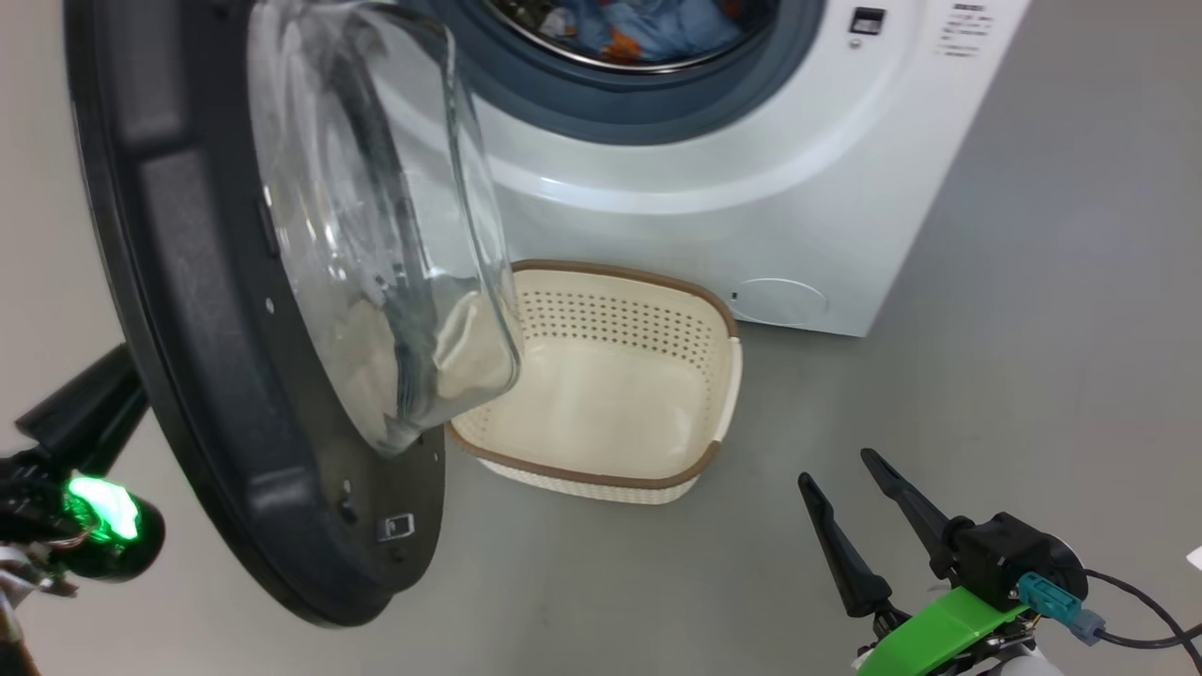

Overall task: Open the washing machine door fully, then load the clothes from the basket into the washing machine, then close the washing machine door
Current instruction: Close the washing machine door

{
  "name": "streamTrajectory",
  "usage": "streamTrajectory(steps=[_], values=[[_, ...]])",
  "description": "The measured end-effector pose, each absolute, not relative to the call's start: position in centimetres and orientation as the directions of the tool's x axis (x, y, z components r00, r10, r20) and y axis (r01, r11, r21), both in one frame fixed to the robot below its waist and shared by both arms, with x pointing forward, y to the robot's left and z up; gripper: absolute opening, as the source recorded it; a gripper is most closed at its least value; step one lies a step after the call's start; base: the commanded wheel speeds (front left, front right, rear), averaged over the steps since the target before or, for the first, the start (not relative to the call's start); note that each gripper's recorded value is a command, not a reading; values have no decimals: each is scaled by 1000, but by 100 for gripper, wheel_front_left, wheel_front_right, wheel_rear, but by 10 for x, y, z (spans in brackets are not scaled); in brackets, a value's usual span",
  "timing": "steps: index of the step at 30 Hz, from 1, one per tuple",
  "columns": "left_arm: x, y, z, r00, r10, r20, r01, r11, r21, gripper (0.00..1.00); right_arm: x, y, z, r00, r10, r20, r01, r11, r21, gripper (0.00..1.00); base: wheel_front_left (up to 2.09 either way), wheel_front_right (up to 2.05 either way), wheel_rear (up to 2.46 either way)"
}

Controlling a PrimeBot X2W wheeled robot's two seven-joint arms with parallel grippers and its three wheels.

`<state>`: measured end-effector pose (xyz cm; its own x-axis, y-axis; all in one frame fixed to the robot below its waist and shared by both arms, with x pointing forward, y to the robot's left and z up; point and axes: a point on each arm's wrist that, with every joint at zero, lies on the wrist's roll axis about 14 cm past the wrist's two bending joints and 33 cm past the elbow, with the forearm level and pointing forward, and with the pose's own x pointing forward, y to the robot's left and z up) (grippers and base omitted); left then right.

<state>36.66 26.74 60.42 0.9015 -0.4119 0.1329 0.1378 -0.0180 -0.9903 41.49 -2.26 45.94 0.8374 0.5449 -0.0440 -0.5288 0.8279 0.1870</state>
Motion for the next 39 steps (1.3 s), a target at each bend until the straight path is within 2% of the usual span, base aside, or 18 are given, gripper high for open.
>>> streamTrajectory(steps=[11,26,39], values=[[403,223,599,844,-516,144,137,-52,-989,0,414,-62,462,902,431,-33,-417,888,194,100,0,0,0],[463,159,614,761,-603,239,226,-99,-969,0,413,-106,454,952,300,-55,-284,939,195,100,0,0,0],[503,130,610,763,-581,282,264,-118,-957,0,418,-117,448,963,262,-68,-245,949,200,100,0,0,0]])
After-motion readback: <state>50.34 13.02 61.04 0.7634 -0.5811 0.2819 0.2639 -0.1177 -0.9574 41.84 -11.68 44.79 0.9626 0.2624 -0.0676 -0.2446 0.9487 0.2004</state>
